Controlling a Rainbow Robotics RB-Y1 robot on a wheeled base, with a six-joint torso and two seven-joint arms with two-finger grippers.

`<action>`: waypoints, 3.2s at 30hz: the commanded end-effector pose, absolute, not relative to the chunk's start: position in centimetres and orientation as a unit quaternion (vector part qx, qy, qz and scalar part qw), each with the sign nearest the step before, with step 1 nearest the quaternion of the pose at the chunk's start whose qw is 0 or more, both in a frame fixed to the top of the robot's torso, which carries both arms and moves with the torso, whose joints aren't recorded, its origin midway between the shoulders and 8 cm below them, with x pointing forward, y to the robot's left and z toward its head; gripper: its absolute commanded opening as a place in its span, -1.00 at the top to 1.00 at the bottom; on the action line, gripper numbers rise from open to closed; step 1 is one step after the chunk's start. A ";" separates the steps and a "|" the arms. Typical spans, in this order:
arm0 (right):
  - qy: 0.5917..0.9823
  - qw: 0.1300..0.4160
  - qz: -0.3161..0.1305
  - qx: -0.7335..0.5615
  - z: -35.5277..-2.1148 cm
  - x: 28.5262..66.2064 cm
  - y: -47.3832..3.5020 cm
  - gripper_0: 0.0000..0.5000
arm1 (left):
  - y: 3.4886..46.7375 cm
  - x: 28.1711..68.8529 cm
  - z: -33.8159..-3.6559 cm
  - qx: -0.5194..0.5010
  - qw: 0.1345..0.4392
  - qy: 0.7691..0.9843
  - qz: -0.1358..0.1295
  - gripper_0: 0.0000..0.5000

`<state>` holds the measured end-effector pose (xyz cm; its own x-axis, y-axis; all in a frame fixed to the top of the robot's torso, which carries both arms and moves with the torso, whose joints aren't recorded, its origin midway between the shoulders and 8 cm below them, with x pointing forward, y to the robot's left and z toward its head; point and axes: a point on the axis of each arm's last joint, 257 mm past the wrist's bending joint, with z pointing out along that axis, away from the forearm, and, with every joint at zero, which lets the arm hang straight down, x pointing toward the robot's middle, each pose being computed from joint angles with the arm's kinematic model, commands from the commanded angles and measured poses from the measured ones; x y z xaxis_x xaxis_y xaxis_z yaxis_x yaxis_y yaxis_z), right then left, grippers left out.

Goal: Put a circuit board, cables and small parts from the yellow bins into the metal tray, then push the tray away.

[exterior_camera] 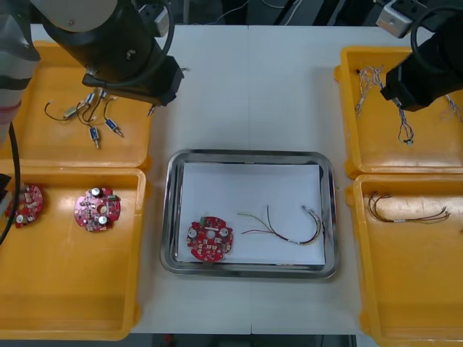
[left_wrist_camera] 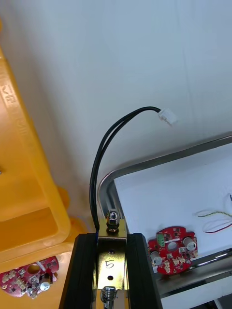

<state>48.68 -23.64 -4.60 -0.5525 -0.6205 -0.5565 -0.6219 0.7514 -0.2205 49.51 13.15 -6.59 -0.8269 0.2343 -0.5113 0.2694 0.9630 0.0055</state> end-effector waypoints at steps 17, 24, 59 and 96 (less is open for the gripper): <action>0.835 0.259 -0.074 -0.480 -7.7 43.5 -21.4 1.00 | 9.4 44.5 -14.6 0.072 0.251 0.964 -0.045 1.00; 0.834 0.244 -0.067 -0.490 -8.3 42.5 -21.7 1.00 | 8.7 44.3 -17.8 0.066 0.258 0.963 -0.044 1.00; 0.813 0.200 -0.061 -0.543 -11.8 38.8 -19.8 1.00 | 7.2 45.8 -26.8 0.050 0.276 0.958 -0.055 0.99; 0.790 0.189 -0.067 -0.579 -14.0 37.7 -17.8 1.00 | 9.7 45.1 -16.8 0.014 0.275 0.959 -0.065 -1.00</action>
